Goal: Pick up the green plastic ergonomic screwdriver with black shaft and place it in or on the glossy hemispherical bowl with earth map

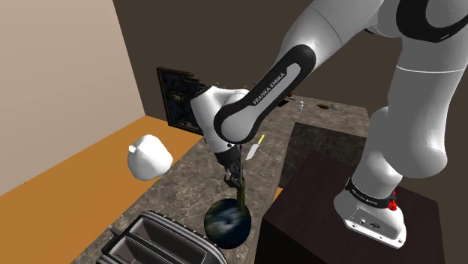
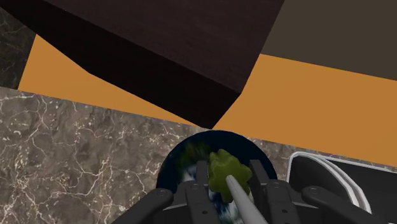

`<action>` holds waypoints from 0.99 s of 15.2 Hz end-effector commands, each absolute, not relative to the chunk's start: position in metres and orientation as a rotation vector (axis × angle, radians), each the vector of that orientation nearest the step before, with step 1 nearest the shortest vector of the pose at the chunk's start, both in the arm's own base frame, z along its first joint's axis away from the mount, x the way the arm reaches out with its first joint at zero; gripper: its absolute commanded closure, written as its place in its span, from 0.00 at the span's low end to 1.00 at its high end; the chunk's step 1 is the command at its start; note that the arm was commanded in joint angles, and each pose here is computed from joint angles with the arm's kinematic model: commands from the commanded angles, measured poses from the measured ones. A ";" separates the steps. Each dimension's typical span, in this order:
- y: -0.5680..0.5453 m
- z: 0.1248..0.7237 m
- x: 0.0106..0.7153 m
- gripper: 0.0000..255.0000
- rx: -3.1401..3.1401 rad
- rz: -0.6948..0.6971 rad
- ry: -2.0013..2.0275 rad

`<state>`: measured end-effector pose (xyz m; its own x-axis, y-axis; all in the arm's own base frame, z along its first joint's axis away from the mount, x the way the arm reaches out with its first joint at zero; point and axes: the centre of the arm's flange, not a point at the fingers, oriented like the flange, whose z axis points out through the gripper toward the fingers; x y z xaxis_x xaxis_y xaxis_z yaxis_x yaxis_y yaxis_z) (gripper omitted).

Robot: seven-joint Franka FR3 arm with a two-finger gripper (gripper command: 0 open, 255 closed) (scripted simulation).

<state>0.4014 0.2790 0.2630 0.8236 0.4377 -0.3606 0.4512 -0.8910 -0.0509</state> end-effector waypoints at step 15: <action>0.279 0.223 0.401 0.00 2.965 -0.572 0.723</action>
